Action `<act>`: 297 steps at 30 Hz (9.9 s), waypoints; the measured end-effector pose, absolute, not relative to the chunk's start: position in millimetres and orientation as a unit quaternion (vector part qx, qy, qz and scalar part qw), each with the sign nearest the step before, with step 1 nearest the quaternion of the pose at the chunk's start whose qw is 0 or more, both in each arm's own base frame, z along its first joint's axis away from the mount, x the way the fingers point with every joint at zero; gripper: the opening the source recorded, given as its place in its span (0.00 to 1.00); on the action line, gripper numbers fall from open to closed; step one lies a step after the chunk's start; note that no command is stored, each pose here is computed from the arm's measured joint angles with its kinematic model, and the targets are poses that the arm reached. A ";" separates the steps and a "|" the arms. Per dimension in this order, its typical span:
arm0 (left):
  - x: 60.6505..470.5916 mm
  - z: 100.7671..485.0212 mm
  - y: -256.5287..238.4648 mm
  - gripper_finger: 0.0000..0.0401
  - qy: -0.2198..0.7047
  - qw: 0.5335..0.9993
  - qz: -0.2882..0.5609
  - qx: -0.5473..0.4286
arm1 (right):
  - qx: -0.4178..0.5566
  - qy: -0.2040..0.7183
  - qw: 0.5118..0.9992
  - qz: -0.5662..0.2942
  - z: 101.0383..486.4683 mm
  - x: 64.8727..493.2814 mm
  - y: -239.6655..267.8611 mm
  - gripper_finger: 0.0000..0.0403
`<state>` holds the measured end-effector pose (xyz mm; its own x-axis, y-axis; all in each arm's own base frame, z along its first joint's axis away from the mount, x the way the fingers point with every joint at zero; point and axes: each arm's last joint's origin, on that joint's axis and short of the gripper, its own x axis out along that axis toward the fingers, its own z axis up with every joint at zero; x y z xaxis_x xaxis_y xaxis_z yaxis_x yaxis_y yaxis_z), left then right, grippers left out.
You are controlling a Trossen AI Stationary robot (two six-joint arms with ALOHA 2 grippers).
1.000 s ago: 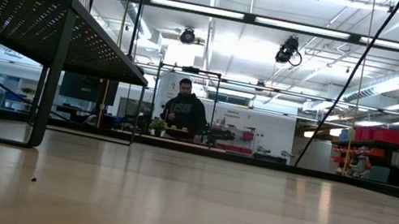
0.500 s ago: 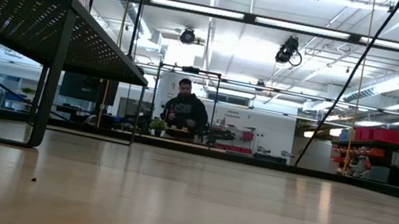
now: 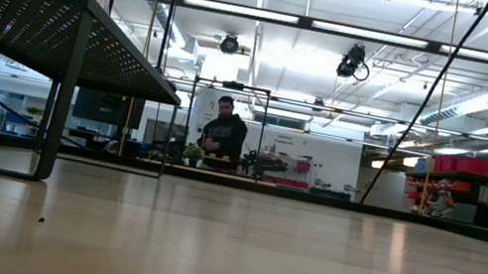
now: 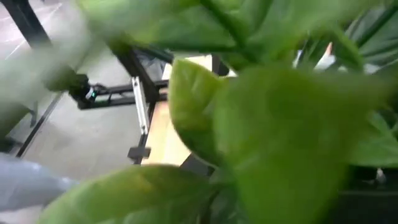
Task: Pick & Place candle stick holders
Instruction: Put the decorative plant on the shelf
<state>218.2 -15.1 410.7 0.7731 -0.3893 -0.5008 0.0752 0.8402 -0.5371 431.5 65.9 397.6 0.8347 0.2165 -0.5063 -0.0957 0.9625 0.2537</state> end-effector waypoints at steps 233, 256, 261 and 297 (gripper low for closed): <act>68.5 215.5 0.5 0.77 0.087 0.972 0.031 -0.218 | 0.232 0.115 0.965 0.040 448.3 418.6 71.6 0.26; 69.3 221.0 0.3 0.77 0.060 0.975 0.021 -0.214 | 0.266 0.294 0.918 -0.029 375.3 445.0 74.1 0.26; 69.3 221.0 0.3 0.77 0.060 0.975 0.020 -0.214 | 0.293 0.344 0.890 -0.057 331.0 469.2 70.9 0.26; 69.3 221.2 -0.9 0.77 0.063 0.976 0.001 -0.211 | 0.339 0.287 0.888 -0.122 260.8 525.2 19.2 0.00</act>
<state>69.3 -0.9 221.2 0.9920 -0.0252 -0.1234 -0.0279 0.9114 -0.4106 525.2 19.2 260.8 0.8059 -0.0212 -0.5917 0.4104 0.7403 0.5325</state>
